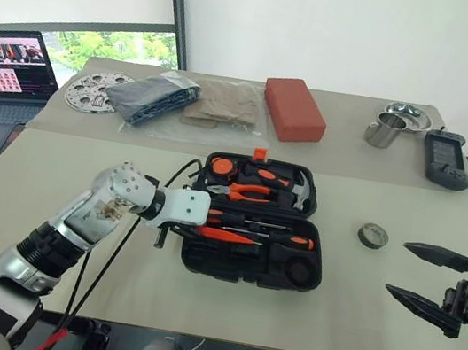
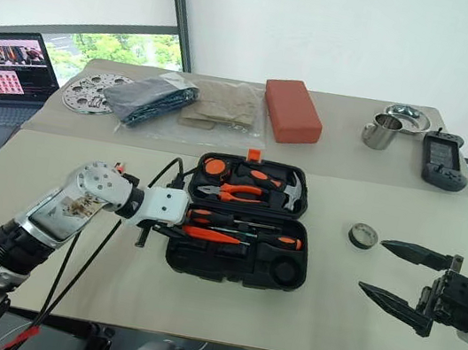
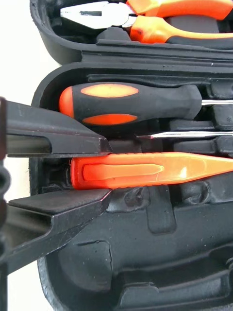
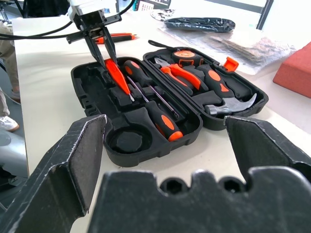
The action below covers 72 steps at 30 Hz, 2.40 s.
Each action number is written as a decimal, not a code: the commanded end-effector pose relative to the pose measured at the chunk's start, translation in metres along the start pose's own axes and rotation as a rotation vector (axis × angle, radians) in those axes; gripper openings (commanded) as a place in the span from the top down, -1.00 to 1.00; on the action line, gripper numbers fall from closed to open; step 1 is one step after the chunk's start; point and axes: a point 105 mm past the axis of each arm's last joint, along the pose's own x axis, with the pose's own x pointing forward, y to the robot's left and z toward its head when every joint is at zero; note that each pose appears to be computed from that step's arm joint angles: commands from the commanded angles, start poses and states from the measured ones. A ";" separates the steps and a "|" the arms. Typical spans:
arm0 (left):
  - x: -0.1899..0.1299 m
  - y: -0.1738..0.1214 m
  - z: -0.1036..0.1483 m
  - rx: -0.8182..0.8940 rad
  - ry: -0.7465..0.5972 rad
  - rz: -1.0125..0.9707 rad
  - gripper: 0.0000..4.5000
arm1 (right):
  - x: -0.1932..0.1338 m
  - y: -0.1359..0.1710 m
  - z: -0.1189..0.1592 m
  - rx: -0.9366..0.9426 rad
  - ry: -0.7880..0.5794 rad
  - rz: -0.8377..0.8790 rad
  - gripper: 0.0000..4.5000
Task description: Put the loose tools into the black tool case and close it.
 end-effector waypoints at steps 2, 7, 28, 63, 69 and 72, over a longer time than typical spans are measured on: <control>-0.002 -0.004 0.005 0.000 0.052 -0.004 0.80 | 0.000 -0.002 0.014 -0.067 -0.032 -0.004 -1.00; -0.003 0.001 0.005 -0.012 0.068 0.022 0.80 | 0.002 -0.002 0.016 -0.070 -0.033 0.000 -1.00; -0.009 0.021 0.025 0.049 -0.021 0.106 -0.92 | 0.001 0.000 0.014 -0.070 -0.019 -0.005 -1.00; 0.057 -0.010 -0.006 -0.324 -0.269 0.096 0.99 | -0.009 -0.002 0.007 -0.086 -0.011 -0.027 -1.00; 0.045 -0.007 0.024 -0.317 -0.447 0.090 0.99 | -0.008 -0.002 0.006 -0.083 -0.012 -0.021 -1.00; 0.035 -0.006 0.043 -0.331 -0.583 0.080 0.99 | -0.009 -0.003 0.006 -0.081 -0.013 -0.019 -1.00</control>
